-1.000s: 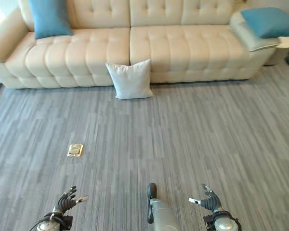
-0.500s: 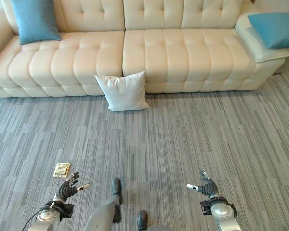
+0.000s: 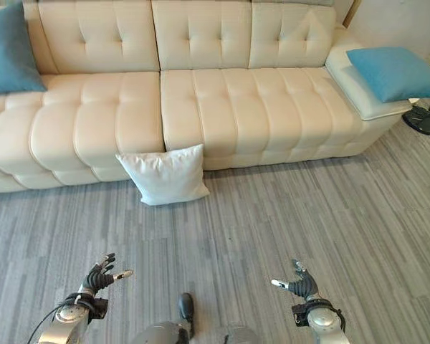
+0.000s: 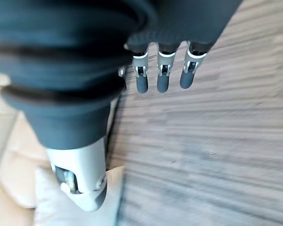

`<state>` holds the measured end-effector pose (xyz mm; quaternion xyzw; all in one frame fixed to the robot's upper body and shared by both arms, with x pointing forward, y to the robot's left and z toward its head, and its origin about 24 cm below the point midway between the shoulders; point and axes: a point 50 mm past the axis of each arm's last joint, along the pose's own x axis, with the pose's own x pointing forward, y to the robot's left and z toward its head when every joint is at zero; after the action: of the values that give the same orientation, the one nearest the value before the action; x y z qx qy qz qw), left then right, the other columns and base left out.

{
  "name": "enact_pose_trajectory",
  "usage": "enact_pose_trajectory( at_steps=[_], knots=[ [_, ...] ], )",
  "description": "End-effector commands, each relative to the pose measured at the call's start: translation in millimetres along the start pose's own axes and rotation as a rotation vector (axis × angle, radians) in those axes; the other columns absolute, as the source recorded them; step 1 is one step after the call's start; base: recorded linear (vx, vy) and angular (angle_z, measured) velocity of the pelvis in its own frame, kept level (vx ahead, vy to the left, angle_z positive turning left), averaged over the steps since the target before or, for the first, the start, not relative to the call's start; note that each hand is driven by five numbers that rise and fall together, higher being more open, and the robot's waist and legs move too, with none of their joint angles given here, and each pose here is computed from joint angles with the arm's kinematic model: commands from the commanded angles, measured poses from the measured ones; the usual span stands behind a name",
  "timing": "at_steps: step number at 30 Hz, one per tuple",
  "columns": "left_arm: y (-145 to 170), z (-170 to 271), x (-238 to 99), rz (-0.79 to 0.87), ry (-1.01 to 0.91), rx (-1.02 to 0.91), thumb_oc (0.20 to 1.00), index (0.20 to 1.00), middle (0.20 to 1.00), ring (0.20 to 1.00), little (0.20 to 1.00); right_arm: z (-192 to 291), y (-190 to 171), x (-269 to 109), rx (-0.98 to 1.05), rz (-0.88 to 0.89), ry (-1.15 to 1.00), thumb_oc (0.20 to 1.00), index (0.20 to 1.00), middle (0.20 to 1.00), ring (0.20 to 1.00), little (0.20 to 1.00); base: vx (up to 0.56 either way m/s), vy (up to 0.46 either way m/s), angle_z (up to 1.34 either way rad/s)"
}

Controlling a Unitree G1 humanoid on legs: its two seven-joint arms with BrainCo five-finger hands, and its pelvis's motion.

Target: Pick up all the scattered cushions and arrange them neatly on the sofa.

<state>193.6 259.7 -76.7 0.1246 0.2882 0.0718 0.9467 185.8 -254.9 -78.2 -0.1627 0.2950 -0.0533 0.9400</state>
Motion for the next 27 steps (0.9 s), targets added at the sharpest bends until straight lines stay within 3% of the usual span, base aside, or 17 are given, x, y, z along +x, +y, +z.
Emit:
enact_pose_trajectory(
  at_steps=[1,13,27],
  knots=[
    [16.0,5.4,-2.0,0.034,-0.039,0.065,1.000,1.000,1.000,1.000,1.000,21.2,-10.1,8.6,-0.028,-0.023,-0.073,1.000,1.000,1.000,1.000,1.000,0.43,0.016,0.39],
    [3.3,-19.2,-9.0,-0.009,0.047,0.047,1.000,1.000,1.000,1.000,1.000,2.8,-23.8,0.3,-0.026,-0.051,-0.015,1.000,1.000,1.000,1.000,1.000,0.38,-0.116,0.48],
    [13.3,-35.9,-11.1,0.044,0.135,0.053,1.000,1.000,1.000,1.000,1.000,-11.3,-31.3,1.5,-0.079,-0.091,0.076,1.000,1.000,1.000,1.000,1.000,0.30,0.069,-0.19]
  ],
)
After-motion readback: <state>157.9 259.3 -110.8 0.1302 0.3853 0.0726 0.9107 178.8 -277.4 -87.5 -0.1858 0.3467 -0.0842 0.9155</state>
